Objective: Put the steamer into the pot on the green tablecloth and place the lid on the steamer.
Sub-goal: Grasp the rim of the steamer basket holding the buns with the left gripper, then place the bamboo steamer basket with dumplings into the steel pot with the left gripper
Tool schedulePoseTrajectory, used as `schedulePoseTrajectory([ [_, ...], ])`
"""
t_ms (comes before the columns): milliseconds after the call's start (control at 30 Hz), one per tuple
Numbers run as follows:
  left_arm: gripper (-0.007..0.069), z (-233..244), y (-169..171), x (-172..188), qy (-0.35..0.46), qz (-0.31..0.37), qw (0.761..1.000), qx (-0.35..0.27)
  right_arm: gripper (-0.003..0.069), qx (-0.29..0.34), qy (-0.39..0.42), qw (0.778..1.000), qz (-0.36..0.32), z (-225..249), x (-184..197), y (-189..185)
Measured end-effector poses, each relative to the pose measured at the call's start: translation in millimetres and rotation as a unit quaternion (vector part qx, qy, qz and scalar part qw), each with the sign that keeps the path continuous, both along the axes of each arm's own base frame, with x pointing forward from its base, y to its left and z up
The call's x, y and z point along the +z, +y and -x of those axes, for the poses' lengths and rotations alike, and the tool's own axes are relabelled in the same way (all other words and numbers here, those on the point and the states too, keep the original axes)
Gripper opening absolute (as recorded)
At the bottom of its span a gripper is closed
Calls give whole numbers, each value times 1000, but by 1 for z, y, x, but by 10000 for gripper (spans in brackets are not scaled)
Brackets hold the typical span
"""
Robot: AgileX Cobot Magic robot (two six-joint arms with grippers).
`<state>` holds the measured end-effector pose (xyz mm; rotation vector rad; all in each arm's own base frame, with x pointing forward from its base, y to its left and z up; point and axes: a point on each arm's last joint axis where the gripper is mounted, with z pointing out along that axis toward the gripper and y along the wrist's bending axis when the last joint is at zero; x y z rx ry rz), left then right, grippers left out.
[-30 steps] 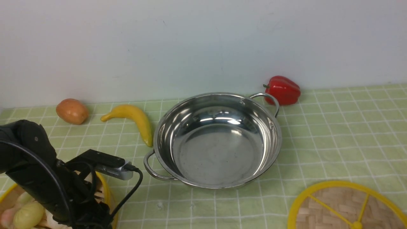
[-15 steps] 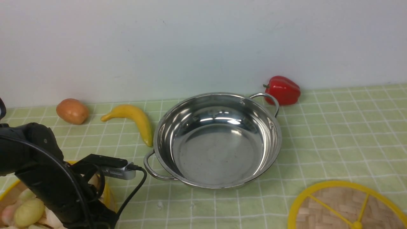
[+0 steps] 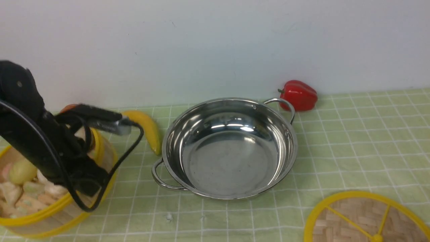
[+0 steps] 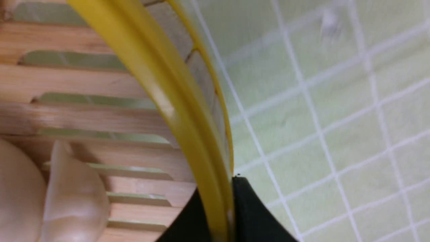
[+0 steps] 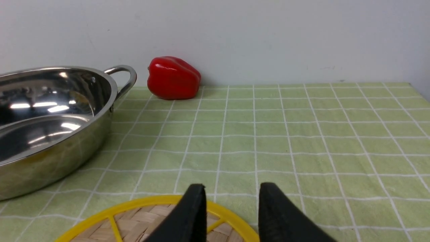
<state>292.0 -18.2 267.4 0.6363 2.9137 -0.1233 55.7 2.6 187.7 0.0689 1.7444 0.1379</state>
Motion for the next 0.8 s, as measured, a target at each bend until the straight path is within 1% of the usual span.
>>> schedulePoseTrajectory([
  [67, 26, -5, -5, 23, -26, -3, 1000, -18, 242, 0, 0, 1000, 0, 0, 0, 0],
  [100, 26, -6, -7, 26, -28, -4, 999, -23, 242, 0, 0, 1000, 0, 0, 0, 0],
  [133, 26, -11, -16, 45, -53, -12, 997, -52, 242, 0, 0, 1000, 0, 0, 0, 0],
  [200, 26, -15, -35, 61, -81, -14, 991, -105, 242, 0, 0, 1000, 0, 0, 0, 0],
  [233, 26, -18, -50, 70, -100, -14, 985, -140, 242, 0, 0, 1000, 0, 0, 0, 0],
  [300, 26, -22, -76, 76, -115, -12, 975, -189, 242, 0, 0, 1000, 0, 0, 0, 0],
  [333, 26, -22, -79, 76, -116, -12, 974, -194, 242, 0, 0, 1000, 0, 0, 0, 0],
  [367, 26, -26, -106, 73, -116, -9, 964, -239, 242, 0, 0, 1000, 0, 0, 0, 0],
  [433, 26, -30, -141, 62, -107, -6, 949, -296, 242, 0, 0, 1000, 0, 0, 0, 0],
  [467, 26, -30, -144, 62, -108, -6, 948, -300, 242, 0, 0, 1000, 0, 0, 0, 0],
  [533, 26, -33, -172, 46, -91, -11, 936, -339, 242, 0, 0, 1000, 0, 0, 0, 0],
  [667, 26, -36, -199, 24, -74, -30, 924, -373, 242, 0, 0, 1000, 0, 0, 0, 0],
  [700, 26, -38, -210, 13, -67, -40, 919, -386, 242, 0, 0, 1000, 0, 0, 0, 0],
  [800, 26, -40, -222, 0, -59, -47, 914, -398, 242, 0, 0, 1000, 0, 0, 0, 0],
])
